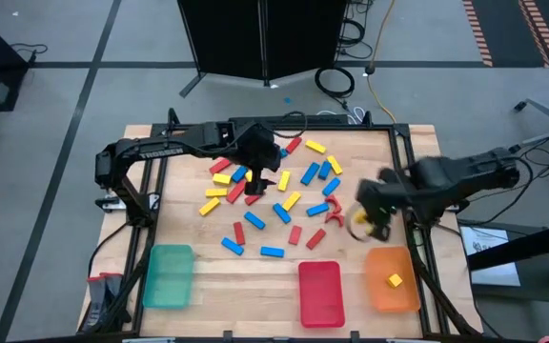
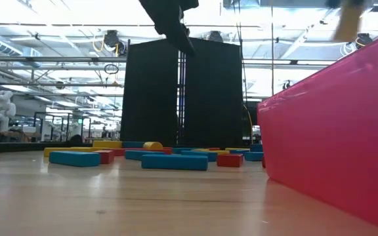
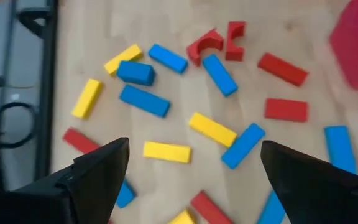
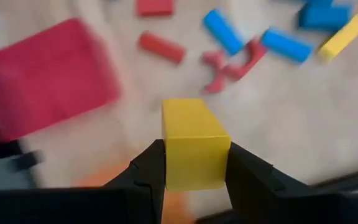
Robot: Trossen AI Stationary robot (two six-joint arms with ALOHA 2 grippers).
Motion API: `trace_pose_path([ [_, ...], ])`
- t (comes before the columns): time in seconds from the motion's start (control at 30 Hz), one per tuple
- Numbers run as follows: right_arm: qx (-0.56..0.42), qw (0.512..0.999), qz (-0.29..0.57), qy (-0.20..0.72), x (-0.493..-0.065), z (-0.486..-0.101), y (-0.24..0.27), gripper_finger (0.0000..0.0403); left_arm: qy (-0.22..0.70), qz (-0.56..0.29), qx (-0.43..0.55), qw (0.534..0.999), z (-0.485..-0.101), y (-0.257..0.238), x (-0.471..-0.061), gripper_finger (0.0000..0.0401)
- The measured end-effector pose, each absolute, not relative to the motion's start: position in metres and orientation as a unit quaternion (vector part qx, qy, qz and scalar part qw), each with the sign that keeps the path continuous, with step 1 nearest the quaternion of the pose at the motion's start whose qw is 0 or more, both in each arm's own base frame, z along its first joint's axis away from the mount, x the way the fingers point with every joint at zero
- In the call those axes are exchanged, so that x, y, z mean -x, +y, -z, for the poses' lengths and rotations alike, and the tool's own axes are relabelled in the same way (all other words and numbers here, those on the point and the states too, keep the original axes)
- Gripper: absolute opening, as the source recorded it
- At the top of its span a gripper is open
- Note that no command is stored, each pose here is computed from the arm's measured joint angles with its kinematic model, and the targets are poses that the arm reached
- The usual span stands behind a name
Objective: Sort blocks
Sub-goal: Put the yellow block into the orange bin
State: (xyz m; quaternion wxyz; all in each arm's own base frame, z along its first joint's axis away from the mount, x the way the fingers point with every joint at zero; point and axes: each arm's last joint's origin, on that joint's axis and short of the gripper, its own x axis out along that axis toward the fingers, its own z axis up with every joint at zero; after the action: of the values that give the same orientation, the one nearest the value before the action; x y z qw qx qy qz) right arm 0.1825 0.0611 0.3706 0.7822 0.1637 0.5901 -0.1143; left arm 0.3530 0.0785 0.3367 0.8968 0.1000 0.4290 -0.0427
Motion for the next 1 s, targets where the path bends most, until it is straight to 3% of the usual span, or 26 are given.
trace_pose_path([
  [0.17,-0.203,0.770,0.147,0.587,-0.158,-0.370,0.095,0.0117,0.425,0.051,-0.069,0.901,-0.333,0.087,-0.351,0.0367],
  [0.53,-0.230,0.681,0.175,0.672,-0.142,-0.270,0.140,0.0117,0.420,0.050,-0.066,0.904,-0.328,0.091,-0.352,0.0367],
  [0.8,-0.248,0.649,0.162,0.701,-0.138,-0.235,0.142,0.0117,0.412,0.048,-0.068,0.907,-0.329,0.091,-0.353,0.0367],
  [0.87,-0.250,0.650,0.159,0.700,-0.139,-0.234,0.143,0.0133,0.411,0.048,-0.068,0.908,-0.329,0.091,-0.353,0.0367],
  [1.0,-0.251,0.649,0.158,0.701,-0.139,-0.234,0.143,0.0209,0.406,0.047,-0.070,0.910,-0.330,0.091,-0.354,0.0367],
])
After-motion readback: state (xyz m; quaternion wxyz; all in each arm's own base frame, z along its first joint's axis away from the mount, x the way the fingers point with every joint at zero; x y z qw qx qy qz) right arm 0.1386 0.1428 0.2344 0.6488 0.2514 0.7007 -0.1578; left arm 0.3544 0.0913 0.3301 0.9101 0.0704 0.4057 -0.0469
